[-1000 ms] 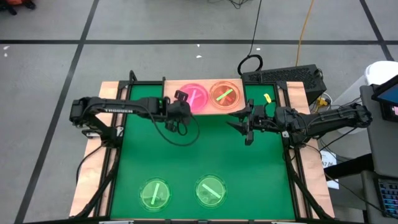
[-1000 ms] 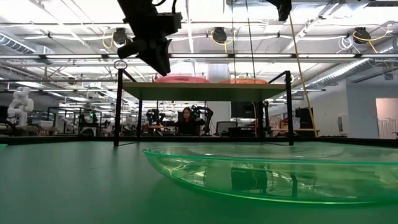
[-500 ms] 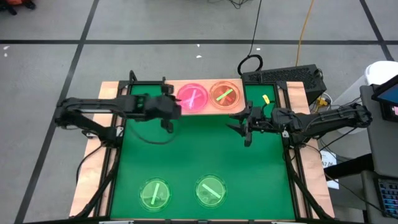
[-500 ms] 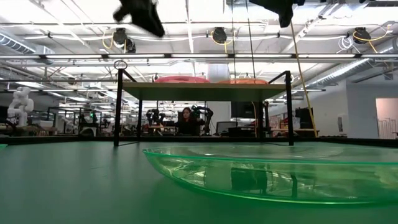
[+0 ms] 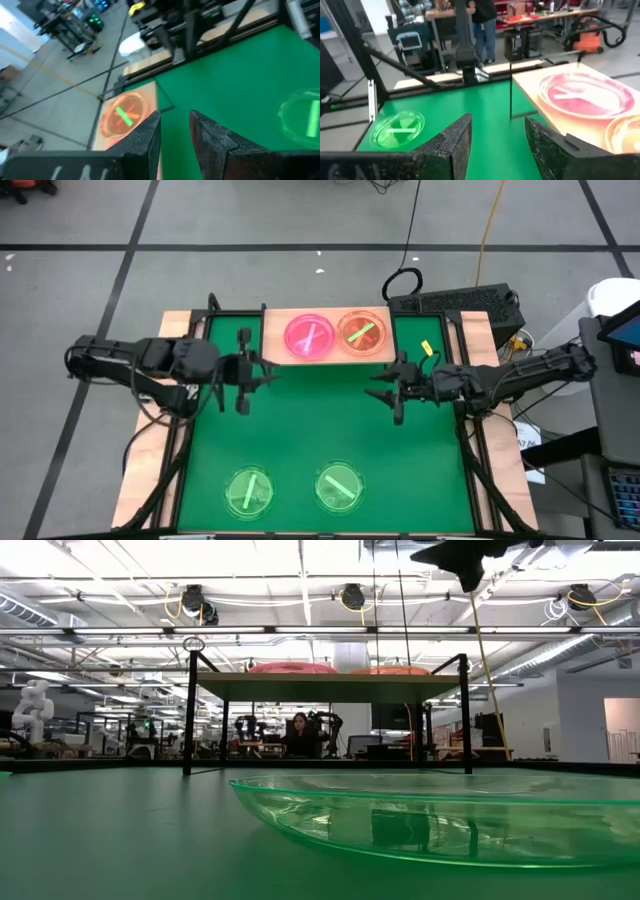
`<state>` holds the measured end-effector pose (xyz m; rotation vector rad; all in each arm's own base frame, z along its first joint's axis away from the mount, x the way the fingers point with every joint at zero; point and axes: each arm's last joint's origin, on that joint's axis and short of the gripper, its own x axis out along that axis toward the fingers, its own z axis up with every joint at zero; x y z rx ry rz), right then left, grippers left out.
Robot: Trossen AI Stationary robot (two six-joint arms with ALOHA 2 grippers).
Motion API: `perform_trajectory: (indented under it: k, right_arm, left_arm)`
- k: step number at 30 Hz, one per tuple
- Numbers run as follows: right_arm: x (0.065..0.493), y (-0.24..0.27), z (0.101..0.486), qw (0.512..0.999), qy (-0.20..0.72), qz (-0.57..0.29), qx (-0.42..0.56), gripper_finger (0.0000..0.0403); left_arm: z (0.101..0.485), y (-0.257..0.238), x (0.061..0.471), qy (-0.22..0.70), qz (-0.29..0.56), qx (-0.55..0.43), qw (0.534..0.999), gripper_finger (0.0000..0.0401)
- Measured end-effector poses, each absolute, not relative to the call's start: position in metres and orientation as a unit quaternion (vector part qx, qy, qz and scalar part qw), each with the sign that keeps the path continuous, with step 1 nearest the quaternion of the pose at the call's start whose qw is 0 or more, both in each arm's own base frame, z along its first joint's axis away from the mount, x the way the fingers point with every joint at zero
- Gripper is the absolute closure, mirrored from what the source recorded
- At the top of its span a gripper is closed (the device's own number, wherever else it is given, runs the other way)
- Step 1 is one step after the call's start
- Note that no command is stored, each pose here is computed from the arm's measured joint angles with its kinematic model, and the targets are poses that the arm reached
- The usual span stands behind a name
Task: Place and stack plates onto a shelf
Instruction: Stack the right green transparent plate on top of the green transparent plate on the shelf
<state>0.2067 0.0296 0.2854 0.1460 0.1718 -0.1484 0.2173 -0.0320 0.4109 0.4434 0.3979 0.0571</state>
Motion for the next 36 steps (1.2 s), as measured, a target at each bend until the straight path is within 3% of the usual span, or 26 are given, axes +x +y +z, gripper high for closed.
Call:
perform_trajectory:
  k: [9, 18, 28, 36]
  right_arm:
    - [0.206, 0.032, 0.282, 0.989, 0.105, -0.071, 0.080, 0.0238]
    - [0.206, 0.030, 0.282, 0.988, 0.102, -0.085, 0.082, 0.0239]
    - [0.212, 0.032, 0.275, 0.986, 0.117, -0.087, 0.085, 0.0239]
    - [0.219, 0.034, 0.261, 0.979, 0.164, -0.081, 0.090, 0.0239]
  left_arm:
    - [0.386, -0.044, 0.207, 0.188, 0.002, 0.200, 0.962, 0.0295]
    - [0.342, -0.035, 0.169, 0.058, 0.020, 0.147, 0.987, 0.0296]
    - [0.310, -0.030, 0.147, 0.058, 0.024, 0.079, 0.995, 0.0296]
    - [0.311, -0.030, 0.148, 0.052, 0.025, 0.057, 0.997, 0.0296]
